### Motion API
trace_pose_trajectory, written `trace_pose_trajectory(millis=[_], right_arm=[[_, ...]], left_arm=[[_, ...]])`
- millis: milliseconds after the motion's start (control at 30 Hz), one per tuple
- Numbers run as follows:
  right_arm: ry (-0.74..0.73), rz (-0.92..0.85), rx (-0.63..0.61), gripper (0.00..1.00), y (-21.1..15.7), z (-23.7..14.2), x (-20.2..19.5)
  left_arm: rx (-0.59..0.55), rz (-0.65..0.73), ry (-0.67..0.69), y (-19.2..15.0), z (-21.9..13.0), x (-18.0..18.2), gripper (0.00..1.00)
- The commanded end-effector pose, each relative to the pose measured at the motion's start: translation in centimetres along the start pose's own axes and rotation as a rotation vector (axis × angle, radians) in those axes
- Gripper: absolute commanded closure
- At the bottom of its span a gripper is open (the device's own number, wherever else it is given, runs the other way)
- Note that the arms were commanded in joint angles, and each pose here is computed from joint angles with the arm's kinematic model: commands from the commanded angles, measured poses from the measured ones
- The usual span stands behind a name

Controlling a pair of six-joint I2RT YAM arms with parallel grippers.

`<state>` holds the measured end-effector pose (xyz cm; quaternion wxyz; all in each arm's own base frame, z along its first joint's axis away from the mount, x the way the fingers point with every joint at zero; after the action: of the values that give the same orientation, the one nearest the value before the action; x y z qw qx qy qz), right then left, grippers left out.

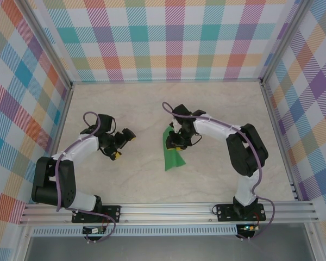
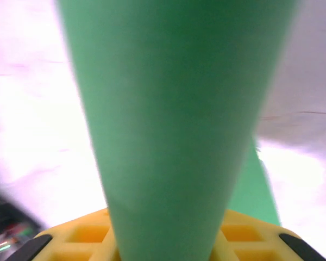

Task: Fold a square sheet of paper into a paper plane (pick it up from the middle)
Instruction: Fold the square sheet of paper in half at the center of the table.

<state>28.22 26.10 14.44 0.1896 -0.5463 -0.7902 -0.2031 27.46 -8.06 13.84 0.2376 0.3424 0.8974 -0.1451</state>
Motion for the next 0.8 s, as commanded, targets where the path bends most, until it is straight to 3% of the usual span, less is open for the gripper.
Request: trace_pose_trajectory(millis=[0, 200, 433, 767], right_arm=[[0.301, 0.016, -0.057, 0.68, 0.9, -1.4, 2.7], [0.347, 0.078, -0.056, 0.66, 0.8, -0.8, 1.3], [0.054, 0.117, 0.009, 0.55, -0.1, 1.0, -2.2], [-0.144, 0.109, -0.015, 0.34, -0.6, 0.2, -3.8]], left_arm=[[0.030, 0.042, -0.093, -1.0, -0.3, -1.1, 0.00], [0.069, 0.070, -0.190, -1.8, 0.2, -2.1, 0.00], [0.092, 0.096, -0.191, -2.7, 1.1, -2.4, 0.01], [0.115, 0.134, -0.167, -3.8, 2.5, -2.9, 0.01]])
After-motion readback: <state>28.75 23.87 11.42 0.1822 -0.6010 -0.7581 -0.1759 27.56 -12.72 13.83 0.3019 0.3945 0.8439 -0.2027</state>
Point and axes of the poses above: each hand's point on the last joint's axis, 136 mm out from that joint toward the fingers, its own z axis out along the fingers, its own x axis along the line the jaws close on, y = z × x, the point moved 8 cm from there along -z, back along the fingers, and after that the axes turned 11 degrees about -z, right-handed, at the moved point
